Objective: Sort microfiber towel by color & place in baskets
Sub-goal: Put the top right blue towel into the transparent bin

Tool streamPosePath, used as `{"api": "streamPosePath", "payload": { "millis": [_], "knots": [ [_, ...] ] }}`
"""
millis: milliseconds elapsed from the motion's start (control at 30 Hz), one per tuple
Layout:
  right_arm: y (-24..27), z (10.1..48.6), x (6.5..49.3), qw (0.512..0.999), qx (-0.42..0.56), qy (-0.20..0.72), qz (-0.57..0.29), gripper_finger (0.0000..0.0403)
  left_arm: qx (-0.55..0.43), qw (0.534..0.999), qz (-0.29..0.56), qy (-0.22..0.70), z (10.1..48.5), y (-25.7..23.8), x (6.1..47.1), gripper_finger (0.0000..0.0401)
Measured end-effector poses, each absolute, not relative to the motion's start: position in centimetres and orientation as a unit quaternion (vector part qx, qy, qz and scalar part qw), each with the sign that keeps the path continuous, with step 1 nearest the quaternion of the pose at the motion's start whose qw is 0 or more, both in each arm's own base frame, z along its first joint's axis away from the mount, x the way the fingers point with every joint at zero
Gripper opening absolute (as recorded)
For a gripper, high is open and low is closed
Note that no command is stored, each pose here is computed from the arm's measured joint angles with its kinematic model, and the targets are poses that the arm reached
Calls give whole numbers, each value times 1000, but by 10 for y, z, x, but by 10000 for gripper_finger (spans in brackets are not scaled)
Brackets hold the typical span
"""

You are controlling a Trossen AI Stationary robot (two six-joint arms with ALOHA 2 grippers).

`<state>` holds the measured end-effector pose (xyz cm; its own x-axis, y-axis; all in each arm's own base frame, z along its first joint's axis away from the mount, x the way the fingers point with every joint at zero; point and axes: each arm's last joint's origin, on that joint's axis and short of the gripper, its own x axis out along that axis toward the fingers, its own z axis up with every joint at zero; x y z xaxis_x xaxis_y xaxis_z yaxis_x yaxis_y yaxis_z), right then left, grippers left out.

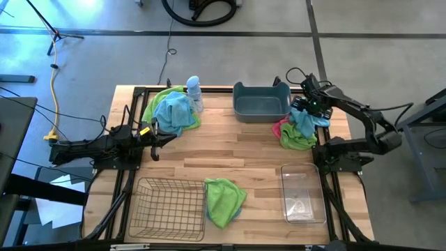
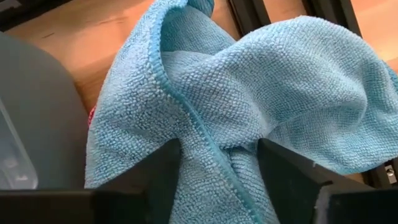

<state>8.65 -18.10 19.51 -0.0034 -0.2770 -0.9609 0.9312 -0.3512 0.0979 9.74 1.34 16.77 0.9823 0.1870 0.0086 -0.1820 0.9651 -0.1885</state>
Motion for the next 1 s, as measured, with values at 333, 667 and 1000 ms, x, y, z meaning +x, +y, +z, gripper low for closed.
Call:
{"api": "streamPosePath", "payload": {
  "millis": [333, 667, 1000],
  "knots": [
    [-181, 196, 86, 492, 497, 336, -631, 15, -94, 991, 93, -13, 168, 13, 97, 0],
    [-166, 219, 78, 541, 471, 311, -623, 2, -94, 991, 93, -13, 168, 13, 97, 0],
    [-132, 259, 64, 623, 460, 193, -603, 1, -94, 991, 93, -13, 168, 13, 97, 0]
  ]
}}
